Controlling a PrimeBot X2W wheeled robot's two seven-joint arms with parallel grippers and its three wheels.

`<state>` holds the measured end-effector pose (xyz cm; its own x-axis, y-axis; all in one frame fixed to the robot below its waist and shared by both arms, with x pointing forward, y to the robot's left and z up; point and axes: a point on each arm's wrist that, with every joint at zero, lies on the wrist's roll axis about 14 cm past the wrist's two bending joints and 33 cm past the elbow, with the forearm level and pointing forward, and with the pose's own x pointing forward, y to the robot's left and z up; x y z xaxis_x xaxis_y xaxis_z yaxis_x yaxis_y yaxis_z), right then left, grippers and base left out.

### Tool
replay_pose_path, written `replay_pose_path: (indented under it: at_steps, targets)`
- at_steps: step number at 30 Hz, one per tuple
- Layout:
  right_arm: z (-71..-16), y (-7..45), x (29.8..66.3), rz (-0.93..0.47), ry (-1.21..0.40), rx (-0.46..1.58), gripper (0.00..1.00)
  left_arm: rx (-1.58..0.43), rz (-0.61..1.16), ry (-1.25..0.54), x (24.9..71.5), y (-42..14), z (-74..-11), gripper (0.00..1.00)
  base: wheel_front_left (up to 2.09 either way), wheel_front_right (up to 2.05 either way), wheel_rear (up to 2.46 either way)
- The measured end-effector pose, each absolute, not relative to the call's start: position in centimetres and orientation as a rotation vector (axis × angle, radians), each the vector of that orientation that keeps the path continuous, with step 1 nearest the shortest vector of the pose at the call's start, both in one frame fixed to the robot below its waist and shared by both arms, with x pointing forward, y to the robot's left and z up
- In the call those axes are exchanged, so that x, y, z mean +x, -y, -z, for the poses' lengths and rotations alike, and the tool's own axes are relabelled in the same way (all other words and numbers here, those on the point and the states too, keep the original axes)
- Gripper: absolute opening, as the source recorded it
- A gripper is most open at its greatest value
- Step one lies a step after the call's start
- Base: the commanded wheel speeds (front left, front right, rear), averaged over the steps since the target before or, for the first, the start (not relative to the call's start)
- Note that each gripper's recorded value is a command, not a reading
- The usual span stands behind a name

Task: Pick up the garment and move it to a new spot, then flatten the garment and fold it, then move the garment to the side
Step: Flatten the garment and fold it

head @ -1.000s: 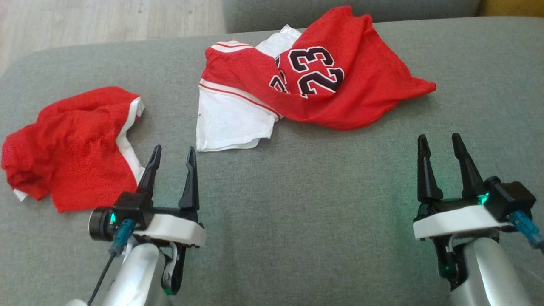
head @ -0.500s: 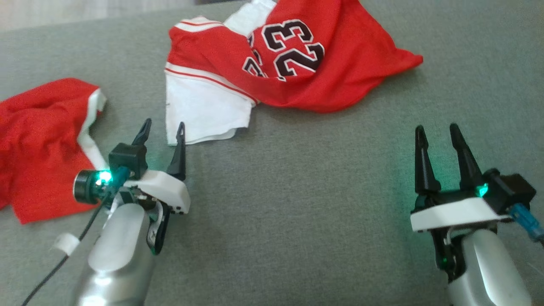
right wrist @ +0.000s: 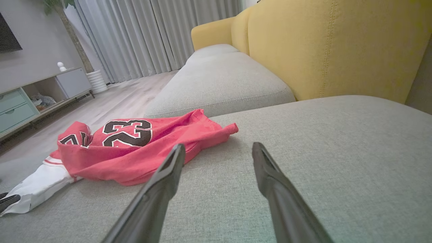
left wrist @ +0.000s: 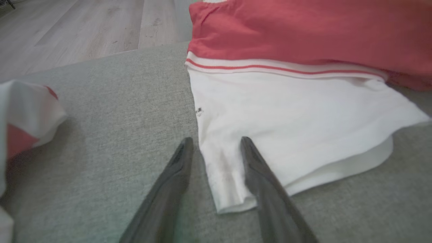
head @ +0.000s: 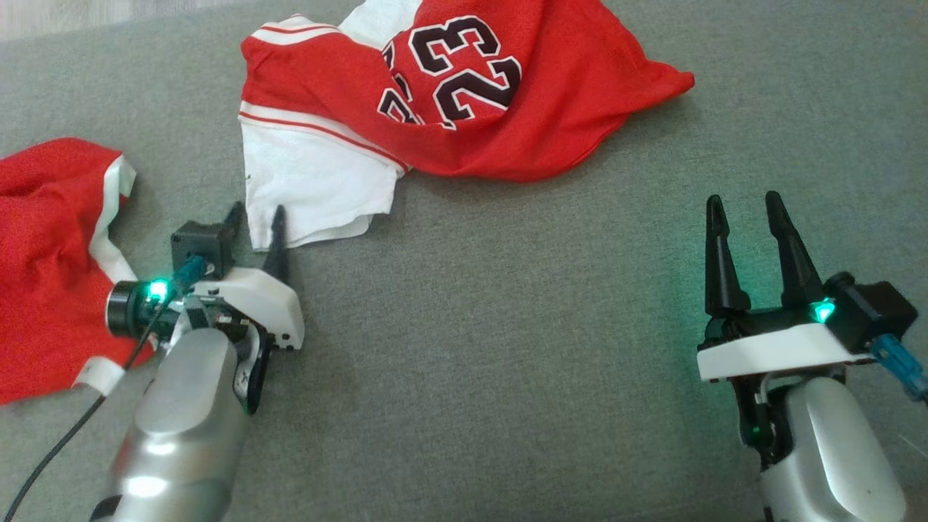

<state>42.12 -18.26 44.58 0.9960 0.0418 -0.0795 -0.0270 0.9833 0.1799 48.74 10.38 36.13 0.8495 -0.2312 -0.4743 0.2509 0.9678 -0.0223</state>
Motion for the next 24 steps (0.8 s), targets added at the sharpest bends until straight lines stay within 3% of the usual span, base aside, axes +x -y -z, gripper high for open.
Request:
replay_pose_path:
  at_steps: [1, 10, 14, 24]
  targets:
    - [-44.6, 18.3, 42.1, -0.035, -0.083, 0.18, 1.0, 0.041, 0.254, -0.494, 48.7, -10.4, -36.1, 0.0, 0.0, 0.0, 0.0]
    - [-45.1, 17.9, 42.4, -0.048, -0.07, 0.168, 1.0, -0.063, 0.247, -0.271, 49.3, -9.7, -40.9, 0.0, 0.0, 0.0, 0.0]
    - [-42.7, 18.5, 42.7, -0.023, -0.16, 0.154, 1.0, -0.097, 0.234, -0.145, 49.8, -9.9, -44.6, 0.0, 0.0, 0.0, 0.0]
    - [-42.0, 18.5, 50.1, 0.015, -0.249, 0.234, 1.0, -0.103, 0.189, -0.101, 47.2, -12.0, -45.0, 0.0, 0.0, 0.0, 0.0]
